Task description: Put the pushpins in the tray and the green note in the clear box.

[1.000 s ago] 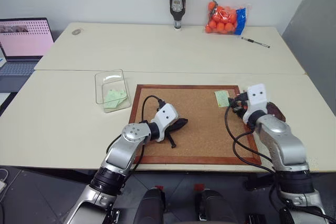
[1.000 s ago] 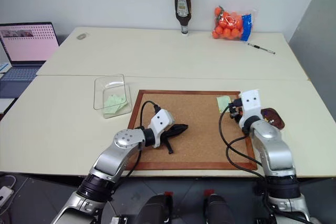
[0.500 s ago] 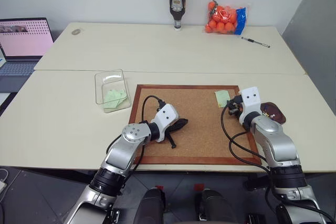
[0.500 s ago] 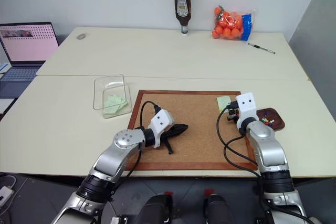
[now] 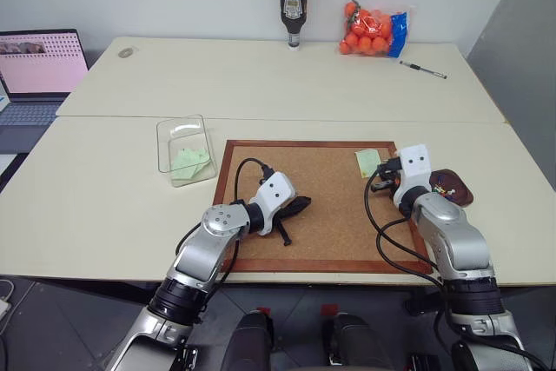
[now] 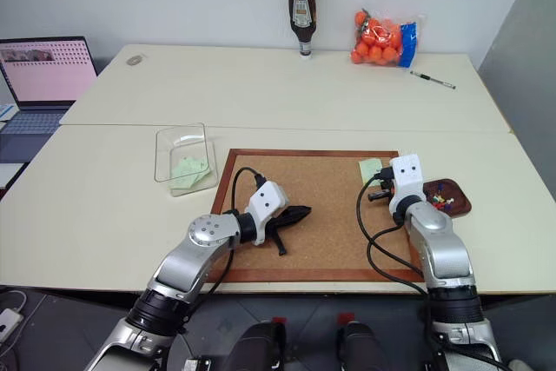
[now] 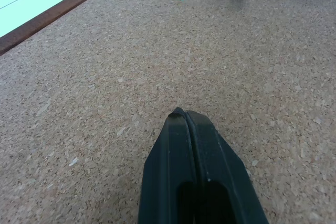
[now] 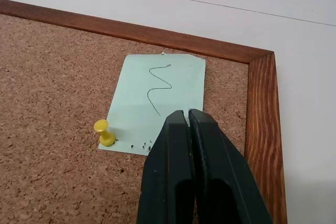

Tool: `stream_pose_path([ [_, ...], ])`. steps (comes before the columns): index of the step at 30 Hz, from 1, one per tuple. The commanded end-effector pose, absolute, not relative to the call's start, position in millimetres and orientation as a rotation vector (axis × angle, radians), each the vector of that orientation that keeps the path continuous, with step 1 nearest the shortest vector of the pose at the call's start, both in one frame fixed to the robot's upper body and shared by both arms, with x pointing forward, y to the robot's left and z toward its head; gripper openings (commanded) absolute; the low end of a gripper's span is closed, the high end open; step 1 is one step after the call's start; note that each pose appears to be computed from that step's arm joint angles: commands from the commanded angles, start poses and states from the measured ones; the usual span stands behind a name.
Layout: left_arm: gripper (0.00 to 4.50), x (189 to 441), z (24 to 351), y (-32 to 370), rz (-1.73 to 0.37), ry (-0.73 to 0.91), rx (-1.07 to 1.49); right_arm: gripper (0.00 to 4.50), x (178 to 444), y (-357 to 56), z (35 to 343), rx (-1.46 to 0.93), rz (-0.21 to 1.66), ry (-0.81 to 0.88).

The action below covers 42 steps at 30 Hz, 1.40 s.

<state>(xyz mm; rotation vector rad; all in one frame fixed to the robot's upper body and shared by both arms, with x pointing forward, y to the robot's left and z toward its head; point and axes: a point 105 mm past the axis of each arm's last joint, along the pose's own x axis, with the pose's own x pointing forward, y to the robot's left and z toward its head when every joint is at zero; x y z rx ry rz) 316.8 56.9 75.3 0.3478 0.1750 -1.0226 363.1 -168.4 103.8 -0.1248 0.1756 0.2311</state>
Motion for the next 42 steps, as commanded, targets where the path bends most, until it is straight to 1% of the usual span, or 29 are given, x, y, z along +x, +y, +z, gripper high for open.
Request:
stream_pose_path([
  [1, 0.0, 305.8, 46.6, 56.7, -1.052, 0.298, 0.35, 0.02, 357.9, -155.2, 145.3, -0.107, 0.263, -0.013],
  [9, 0.0, 305.3, 45.4, 56.6, -1.058, 0.304, 0.357, 0.02, 353.8, -156.0, 156.1, -0.073, 0.236, -0.078],
  [11, 0.0, 305.3, 45.4, 56.6, -1.059, 0.305, 0.357, 0.02, 352.4, -161.5, 160.2, -0.073, 0.217, -0.091],
  [14, 0.0, 305.1, 45.3, 56.9, -1.058, 0.304, 0.358, 0.02, 345.7, -180.7, 164.5, -0.093, 0.16, -0.092],
  [23, 0.0, 303.8, 44.1, 57.0, -1.064, 0.304, 0.358, 0.02, 320.4, -252.4, 130.5, -0.162, -0.081, 0.097],
  [26, 0.0, 303.7, 43.8, 56.2, -1.07, 0.303, 0.362, 0.02, 318.8, -263.7, 123.9, -0.173, -0.124, 0.135],
  [31, 0.0, 305.0, 44.1, 56.3, -1.072, 0.301, 0.365, 0.02, 321.8, -268.9, 118.1, -0.156, -0.145, 0.161],
  [32, 0.0, 305.1, 44.1, 56.5, -1.072, 0.301, 0.366, 0.23, 322.4, -270.2, 116.8, -0.152, -0.152, 0.166],
  [35, 0.0, 305.2, 44.0, 57.2, -1.072, 0.303, 0.369, 0.58, 324.6, -274.8, 115.9, -0.146, -0.169, 0.166],
  [41, 0.0, 305.0, 43.7, 58.6, -1.072, 0.305, 0.371, 1.79, 325.6, -274.8, 122.1, -0.132, -0.174, 0.149],
  [42, 0.0, 304.8, 43.6, 58.5, -1.072, 0.305, 0.37, 1.79, 325.3, -274.5, 122.6, -0.13, -0.174, 0.146],
])
